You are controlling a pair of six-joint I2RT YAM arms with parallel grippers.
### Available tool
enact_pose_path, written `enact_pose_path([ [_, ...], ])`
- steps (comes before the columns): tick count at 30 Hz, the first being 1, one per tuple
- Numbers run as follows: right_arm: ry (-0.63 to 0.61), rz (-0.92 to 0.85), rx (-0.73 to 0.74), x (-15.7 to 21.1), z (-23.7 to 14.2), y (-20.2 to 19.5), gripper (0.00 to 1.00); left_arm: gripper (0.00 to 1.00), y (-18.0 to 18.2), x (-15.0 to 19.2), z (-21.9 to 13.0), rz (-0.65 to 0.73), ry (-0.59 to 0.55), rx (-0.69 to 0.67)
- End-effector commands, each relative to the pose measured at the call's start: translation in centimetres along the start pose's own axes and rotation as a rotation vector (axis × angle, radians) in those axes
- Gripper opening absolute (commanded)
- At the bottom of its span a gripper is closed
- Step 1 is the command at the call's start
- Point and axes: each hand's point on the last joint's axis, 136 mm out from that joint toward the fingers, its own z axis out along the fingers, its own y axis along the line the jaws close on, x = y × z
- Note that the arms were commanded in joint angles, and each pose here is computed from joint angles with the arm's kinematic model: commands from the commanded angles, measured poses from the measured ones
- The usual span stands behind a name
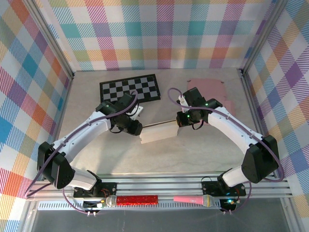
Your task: Fold the paper box
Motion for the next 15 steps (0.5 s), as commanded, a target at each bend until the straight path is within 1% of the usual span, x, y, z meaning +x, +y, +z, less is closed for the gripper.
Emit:
enact_pose_path([
  [1,0.028,0.010,-0.008,0.54,0.43,0.22,0.00,0.36,-0.02,-0.71,-0.29,-0.001,-0.007,0.003],
  [3,0.026,0.010,-0.009,0.49,0.41,0.24,0.00,0.33,-0.18,-1.01,-0.20,-0.002,-0.011,0.010],
  [5,0.026,0.011,-0.009,0.49,0.39,0.24,0.00,0.28,-0.35,-1.22,-0.09,-0.004,-0.009,0.018],
  [7,0.024,0.011,-0.009,0.45,0.38,0.24,0.00,0.20,-0.45,-1.34,0.00,-0.006,-0.006,0.022],
  [8,0.023,0.011,-0.009,0.45,0.35,0.25,0.00,0.18,-0.45,-1.38,0.05,-0.007,-0.006,0.023],
  [15,0.023,0.015,-0.009,0.44,0.43,0.23,0.00,0.08,-0.67,-1.36,0.23,-0.023,-0.004,0.037],
])
